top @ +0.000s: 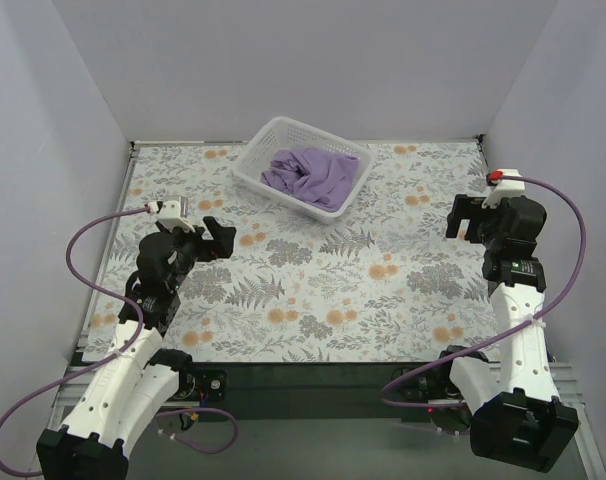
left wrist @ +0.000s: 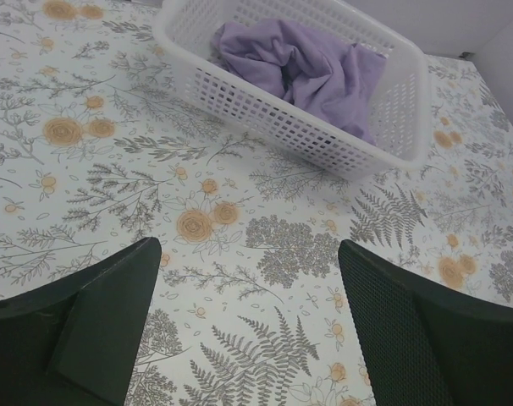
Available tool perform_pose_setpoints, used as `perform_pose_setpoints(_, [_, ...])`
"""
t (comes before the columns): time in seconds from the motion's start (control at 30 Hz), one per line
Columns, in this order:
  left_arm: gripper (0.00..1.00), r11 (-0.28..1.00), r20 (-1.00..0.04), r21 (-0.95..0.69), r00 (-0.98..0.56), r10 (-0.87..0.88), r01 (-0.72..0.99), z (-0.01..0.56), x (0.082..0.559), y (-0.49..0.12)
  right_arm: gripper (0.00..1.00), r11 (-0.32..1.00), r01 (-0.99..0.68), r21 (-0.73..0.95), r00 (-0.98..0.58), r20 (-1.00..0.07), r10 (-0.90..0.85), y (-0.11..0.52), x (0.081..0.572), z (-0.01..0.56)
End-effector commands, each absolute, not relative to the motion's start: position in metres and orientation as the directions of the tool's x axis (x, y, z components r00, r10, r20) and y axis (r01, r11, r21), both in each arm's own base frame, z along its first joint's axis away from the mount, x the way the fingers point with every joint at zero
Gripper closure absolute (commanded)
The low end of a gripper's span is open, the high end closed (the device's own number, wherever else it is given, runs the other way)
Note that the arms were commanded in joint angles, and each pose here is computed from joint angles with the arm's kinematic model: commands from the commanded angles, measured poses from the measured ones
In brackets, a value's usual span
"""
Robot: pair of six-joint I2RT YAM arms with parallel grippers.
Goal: Fold and stack the t-shirts
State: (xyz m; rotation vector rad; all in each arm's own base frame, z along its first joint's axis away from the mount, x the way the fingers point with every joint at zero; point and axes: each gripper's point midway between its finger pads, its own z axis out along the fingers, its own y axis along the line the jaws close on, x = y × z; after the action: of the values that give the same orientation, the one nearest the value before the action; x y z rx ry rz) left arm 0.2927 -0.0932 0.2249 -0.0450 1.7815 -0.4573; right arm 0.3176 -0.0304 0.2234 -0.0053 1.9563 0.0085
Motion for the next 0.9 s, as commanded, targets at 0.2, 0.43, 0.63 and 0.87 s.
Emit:
perform_pose_setpoints(0.2, [0.13, 0.829, -0.907, -0.381, -0.338, -0.251, 0.409, 0.224, 0.284, -0.134, 0.02, 0.705, -0.704, -0.089, -0.145, -0.953, -0.265, 0.073, 0.285, 0.236])
perform_pose_setpoints(0.43, [0.13, 0.738, -0.790, -0.558, -0.515, -0.333, 0.379, 0.237, 0.324, -0.179, 0.02, 0.659, -0.752, 0.028, -0.234, -0.945, -0.227, 0.079, 0.276, 0.193])
perform_pose_setpoints(0.63, [0.14, 0.713, -0.665, -0.668, -0.601, -0.444, 0.212, 0.256, 0.392, -0.220, 0.03, 0.690, -0.719, 0.079, -0.271, -0.947, -0.174, 0.065, 0.276, 0.178])
perform_pose_setpoints(0.87, [0.26, 0.659, -0.516, -0.751, -0.593, -0.619, -0.034, 0.249, 0.479, -0.253, 0.04, 0.685, -0.718, 0.127, -0.293, -0.947, -0.132, 0.065, 0.277, 0.178])
